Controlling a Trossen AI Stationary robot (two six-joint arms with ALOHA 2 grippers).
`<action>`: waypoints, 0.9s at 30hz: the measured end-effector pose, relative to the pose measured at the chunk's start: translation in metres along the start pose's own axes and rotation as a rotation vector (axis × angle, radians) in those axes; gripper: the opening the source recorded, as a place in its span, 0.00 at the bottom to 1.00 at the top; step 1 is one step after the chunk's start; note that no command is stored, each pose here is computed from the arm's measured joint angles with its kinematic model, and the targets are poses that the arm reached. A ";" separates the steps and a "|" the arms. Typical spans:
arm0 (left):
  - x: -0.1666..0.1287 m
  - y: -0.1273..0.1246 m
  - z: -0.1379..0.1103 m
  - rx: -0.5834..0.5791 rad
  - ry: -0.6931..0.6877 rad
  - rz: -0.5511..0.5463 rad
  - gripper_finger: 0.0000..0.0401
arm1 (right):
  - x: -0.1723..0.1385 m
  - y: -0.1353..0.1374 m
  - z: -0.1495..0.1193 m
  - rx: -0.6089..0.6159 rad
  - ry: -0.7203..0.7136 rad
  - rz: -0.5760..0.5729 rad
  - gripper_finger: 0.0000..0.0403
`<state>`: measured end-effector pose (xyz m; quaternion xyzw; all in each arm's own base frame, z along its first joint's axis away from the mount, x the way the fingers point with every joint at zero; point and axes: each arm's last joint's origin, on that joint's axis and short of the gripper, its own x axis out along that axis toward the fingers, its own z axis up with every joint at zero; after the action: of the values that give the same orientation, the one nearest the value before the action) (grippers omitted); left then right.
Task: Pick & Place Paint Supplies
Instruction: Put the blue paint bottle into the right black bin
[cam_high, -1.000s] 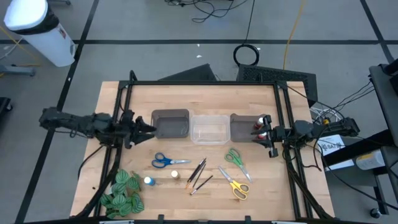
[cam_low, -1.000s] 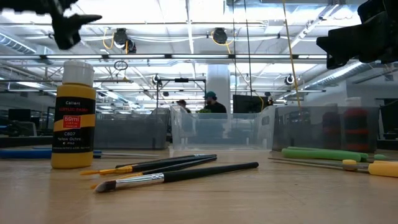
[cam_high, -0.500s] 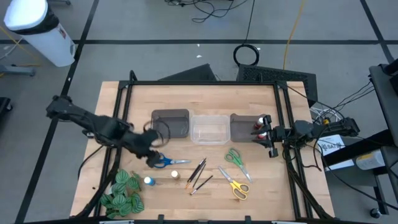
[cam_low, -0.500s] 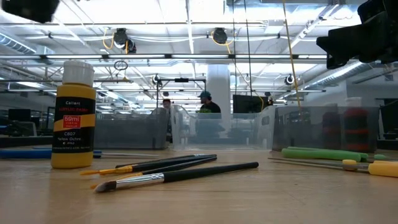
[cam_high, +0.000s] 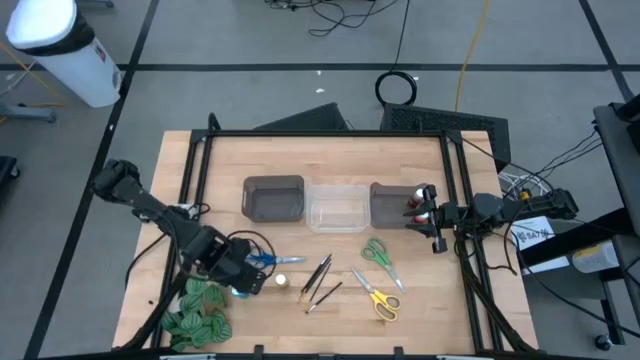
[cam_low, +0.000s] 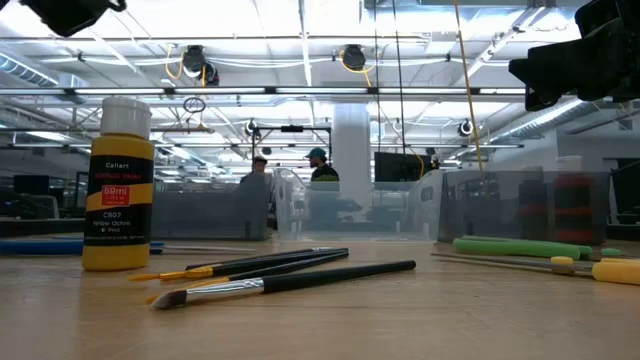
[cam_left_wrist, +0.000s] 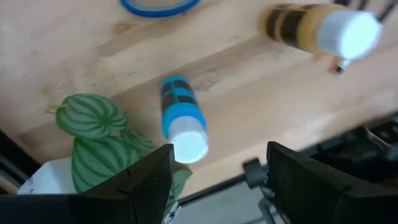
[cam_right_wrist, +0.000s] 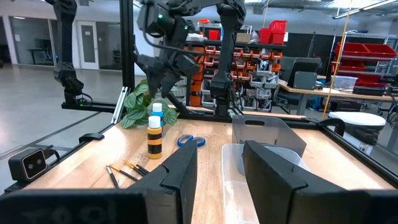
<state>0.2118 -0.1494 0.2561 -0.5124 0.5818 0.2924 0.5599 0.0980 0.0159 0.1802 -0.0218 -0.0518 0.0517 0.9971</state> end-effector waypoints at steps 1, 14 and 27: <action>0.002 0.001 -0.003 -0.014 -0.006 0.007 0.67 | 0.000 0.000 0.000 0.000 0.000 0.000 0.29; 0.033 0.002 -0.022 -0.073 -0.093 0.102 0.67 | 0.000 0.000 0.000 0.000 0.000 0.000 0.29; 0.041 0.002 -0.024 -0.052 -0.089 0.144 0.67 | 0.000 0.000 0.000 0.000 0.000 0.000 0.29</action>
<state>0.2080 -0.1820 0.2212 -0.4701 0.5841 0.3693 0.5491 0.0980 0.0159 0.1802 -0.0218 -0.0518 0.0517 0.9971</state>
